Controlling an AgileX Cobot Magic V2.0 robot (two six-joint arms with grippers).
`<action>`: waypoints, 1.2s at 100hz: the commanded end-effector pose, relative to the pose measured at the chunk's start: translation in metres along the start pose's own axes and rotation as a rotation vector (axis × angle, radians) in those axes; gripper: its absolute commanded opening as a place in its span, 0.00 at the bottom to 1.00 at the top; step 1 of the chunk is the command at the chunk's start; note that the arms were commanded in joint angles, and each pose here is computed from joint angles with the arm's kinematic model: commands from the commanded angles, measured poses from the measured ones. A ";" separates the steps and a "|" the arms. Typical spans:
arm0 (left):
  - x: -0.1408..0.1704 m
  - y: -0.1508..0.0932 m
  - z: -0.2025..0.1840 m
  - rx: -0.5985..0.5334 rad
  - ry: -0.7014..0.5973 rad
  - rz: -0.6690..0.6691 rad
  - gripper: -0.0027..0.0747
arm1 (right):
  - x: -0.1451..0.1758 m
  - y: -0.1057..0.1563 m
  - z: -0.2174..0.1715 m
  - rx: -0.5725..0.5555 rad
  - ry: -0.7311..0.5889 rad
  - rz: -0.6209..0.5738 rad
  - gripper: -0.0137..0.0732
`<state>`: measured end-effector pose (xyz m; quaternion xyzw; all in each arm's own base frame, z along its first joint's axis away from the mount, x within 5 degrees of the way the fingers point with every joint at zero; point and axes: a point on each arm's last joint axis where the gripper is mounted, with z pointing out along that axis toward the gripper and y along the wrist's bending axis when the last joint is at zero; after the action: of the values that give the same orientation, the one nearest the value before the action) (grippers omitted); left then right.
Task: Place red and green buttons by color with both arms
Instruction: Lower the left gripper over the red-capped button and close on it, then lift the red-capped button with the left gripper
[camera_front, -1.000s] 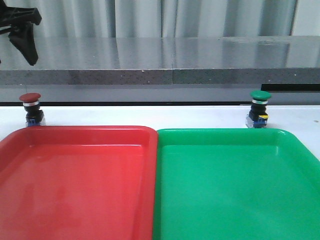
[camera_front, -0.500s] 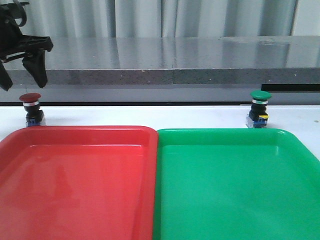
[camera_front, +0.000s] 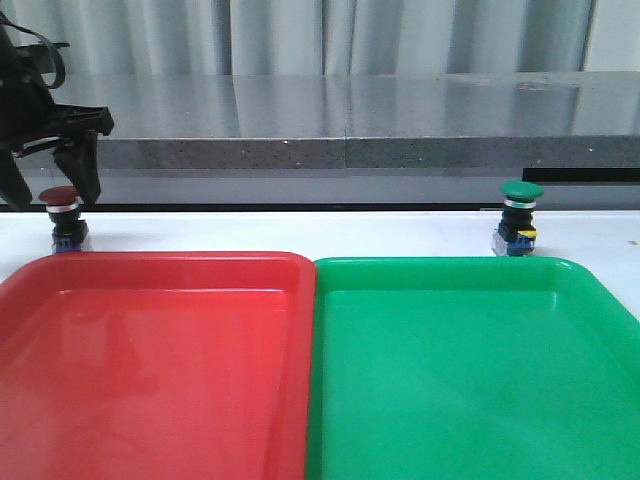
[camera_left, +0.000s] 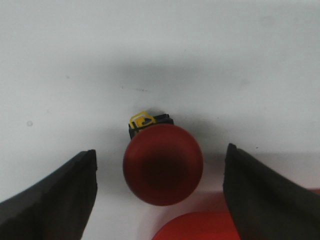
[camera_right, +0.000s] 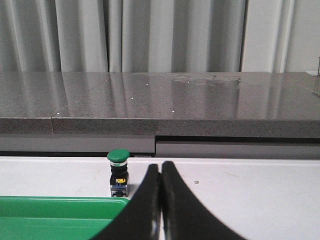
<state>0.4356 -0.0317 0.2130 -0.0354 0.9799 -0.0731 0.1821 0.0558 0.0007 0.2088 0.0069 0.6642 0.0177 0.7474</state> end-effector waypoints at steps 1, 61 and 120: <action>-0.014 -0.010 -0.031 0.030 -0.129 0.010 0.65 | -0.015 0.000 -0.002 0.003 -0.120 -0.014 0.08; -0.016 -0.013 -0.031 0.063 -0.157 -0.021 0.13 | -0.015 0.000 -0.002 0.003 -0.120 -0.014 0.08; -0.014 -0.031 -0.111 0.118 -0.287 0.009 0.04 | -0.015 0.000 -0.002 0.003 -0.120 -0.014 0.08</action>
<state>0.4230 -0.0410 0.2715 -0.0368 0.9622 -0.1063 0.2480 0.0558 0.0007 0.2088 0.0063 0.6642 0.0171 0.7474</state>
